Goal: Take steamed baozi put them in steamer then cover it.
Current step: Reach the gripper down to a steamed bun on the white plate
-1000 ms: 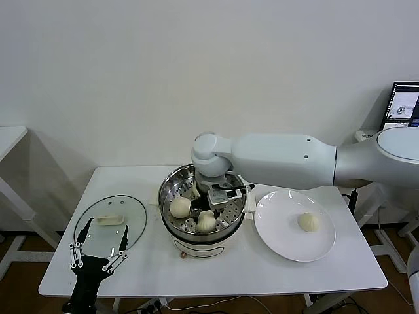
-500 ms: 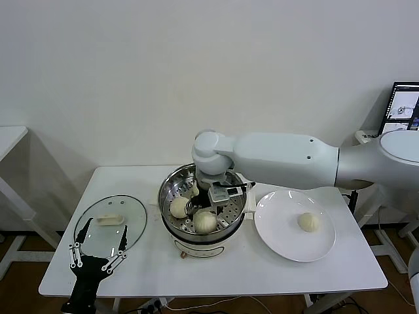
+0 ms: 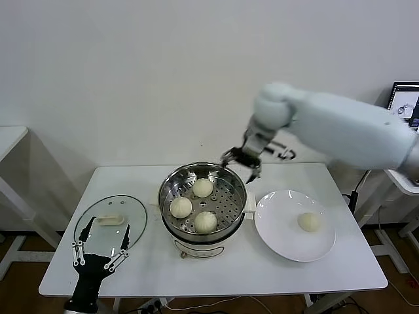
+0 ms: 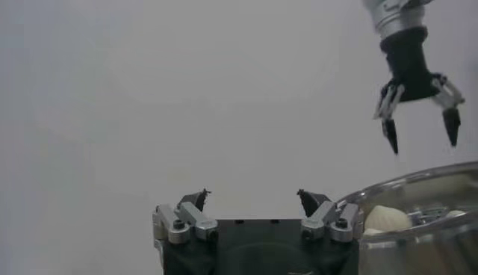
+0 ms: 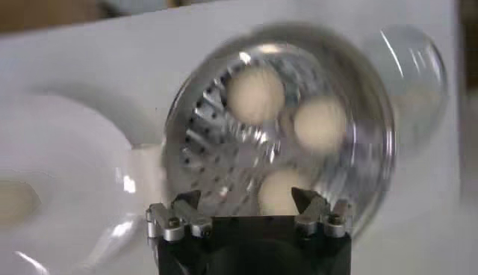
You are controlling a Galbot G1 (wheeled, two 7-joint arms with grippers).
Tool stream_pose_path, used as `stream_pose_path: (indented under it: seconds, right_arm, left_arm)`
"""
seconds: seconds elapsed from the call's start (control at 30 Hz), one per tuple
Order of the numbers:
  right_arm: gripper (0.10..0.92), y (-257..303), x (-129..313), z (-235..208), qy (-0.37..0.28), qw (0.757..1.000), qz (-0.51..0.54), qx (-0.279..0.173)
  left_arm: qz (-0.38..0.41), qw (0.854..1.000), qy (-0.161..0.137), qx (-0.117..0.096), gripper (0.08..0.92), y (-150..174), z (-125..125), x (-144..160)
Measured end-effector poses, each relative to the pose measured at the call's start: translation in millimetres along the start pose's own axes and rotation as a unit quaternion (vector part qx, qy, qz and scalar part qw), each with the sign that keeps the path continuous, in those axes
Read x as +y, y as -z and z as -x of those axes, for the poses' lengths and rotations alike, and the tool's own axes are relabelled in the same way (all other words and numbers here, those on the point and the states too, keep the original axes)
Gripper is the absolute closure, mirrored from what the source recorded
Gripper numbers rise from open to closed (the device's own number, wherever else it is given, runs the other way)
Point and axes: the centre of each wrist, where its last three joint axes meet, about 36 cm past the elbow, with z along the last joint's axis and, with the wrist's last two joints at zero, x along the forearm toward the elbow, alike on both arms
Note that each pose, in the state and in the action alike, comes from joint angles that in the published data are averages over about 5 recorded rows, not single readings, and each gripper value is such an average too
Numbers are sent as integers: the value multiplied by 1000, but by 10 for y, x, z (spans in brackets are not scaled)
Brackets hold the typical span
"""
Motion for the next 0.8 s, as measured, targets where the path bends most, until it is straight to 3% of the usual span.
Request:
stream_pose_path:
  seconds: [0.33,0.8]
  right_arm:
    - [200,-1147,1160,213,16,965,260,21]
    - [200,-1455,2122,1043,49,923,380,34]
  left_arm:
    - [1,1000,0,4,177,0,-10,5]
    - [4,1000,1,8,177,11,-45,10]
